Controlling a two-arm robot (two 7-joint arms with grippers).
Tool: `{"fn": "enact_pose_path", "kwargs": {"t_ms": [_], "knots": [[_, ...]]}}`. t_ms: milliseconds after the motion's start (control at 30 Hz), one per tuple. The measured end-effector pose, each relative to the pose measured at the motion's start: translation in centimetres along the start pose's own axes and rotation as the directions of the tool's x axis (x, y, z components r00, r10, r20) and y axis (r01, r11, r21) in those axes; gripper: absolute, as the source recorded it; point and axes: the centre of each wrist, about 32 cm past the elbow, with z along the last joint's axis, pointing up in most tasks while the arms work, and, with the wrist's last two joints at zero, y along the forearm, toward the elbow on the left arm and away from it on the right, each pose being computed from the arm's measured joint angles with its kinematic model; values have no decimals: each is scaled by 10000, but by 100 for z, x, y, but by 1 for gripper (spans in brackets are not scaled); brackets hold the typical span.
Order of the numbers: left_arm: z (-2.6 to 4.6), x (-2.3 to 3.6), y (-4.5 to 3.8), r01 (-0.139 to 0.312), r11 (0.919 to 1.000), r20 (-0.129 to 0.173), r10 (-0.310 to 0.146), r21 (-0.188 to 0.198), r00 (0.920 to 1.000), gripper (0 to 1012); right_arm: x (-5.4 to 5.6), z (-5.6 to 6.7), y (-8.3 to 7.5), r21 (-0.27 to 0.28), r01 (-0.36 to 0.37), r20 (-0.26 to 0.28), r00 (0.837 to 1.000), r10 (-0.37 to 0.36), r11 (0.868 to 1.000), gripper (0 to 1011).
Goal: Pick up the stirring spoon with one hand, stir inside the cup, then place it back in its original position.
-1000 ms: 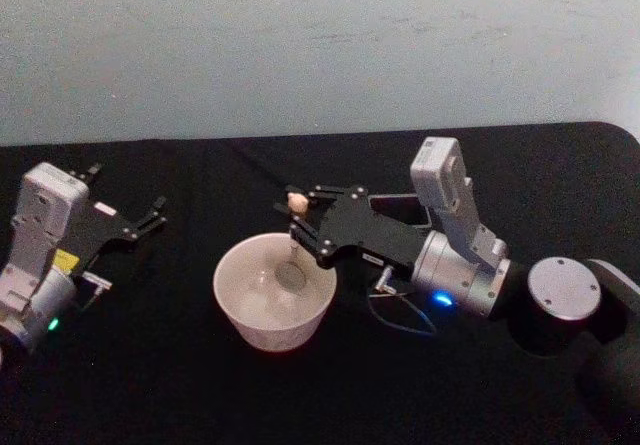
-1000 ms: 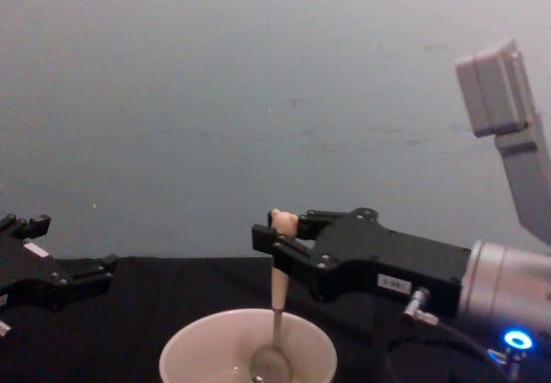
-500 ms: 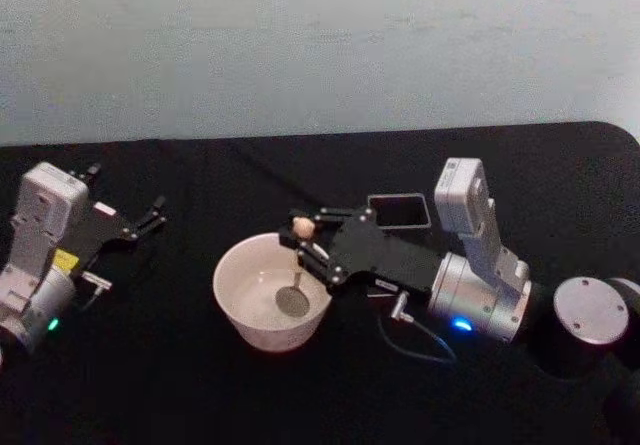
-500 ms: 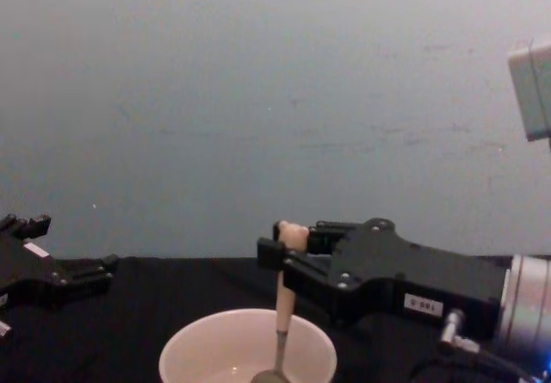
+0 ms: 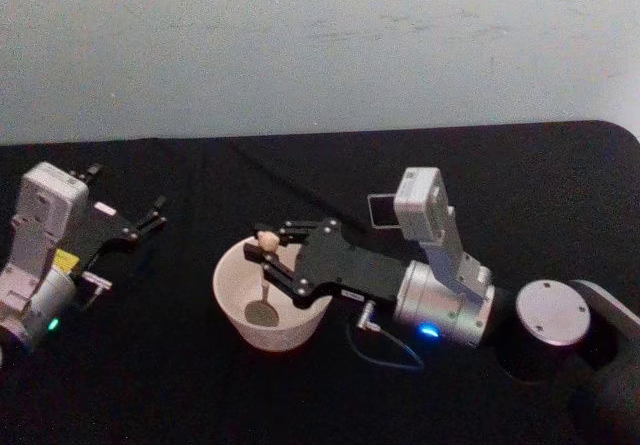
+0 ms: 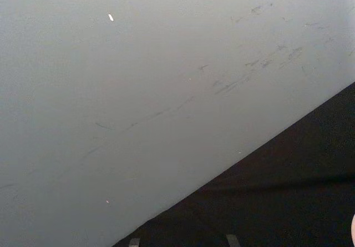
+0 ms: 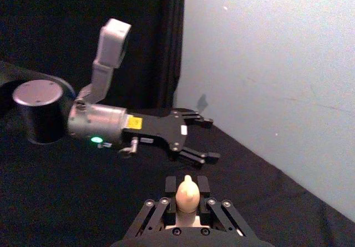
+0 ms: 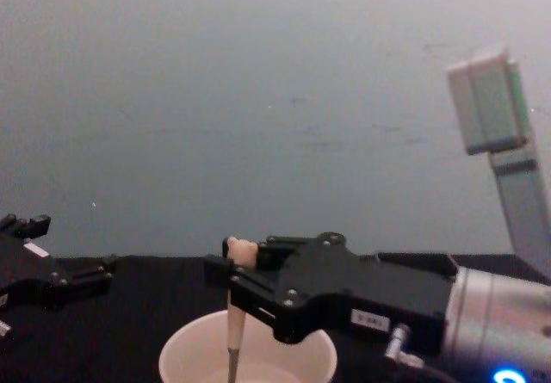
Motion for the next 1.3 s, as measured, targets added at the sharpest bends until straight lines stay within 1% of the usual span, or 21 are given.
{"fn": "enact_pose_path", "kwargs": {"t_ms": [167, 233, 367, 600, 900, 1133, 1300], "knots": [[0, 0, 0, 1, 10000, -1, -1, 0, 10000, 1002, 54, -22, 106, 7, 326, 29, 9995, -326, 9995, 213], [0, 0, 0, 0, 10000, 0, 0, 0, 10000, 1001, 111, -24, 145, 37, 603, 56, 9982, -603, 9982, 213], [0, 0, 0, 1, 10000, -1, -1, 0, 10000, 1001, 177, -30, 153, 35, 897, 87, 9959, -897, 9960, 213], [0, 0, 0, 1, 10000, 0, -1, 0, 10000, 1001, 248, -39, 111, -67, 1188, 146, 9928, -1187, 9929, 212], [0, 0, 0, 0, 10000, 0, 0, 0, 10000, 1001, 264, -36, 51, -90, 1272, 168, 9918, -1270, 9918, 212], [0, 0, 0, 0, 10000, 0, 0, 0, 10000, 1002, 265, -26, -45, -147, 1296, 227, 9913, -1293, 9915, 212], [0, 0, 0, 0, 10000, 0, 0, 0, 10000, 1001, 238, -9, -136, -144, 1167, 245, 9929, -1163, 9931, 212]]}}
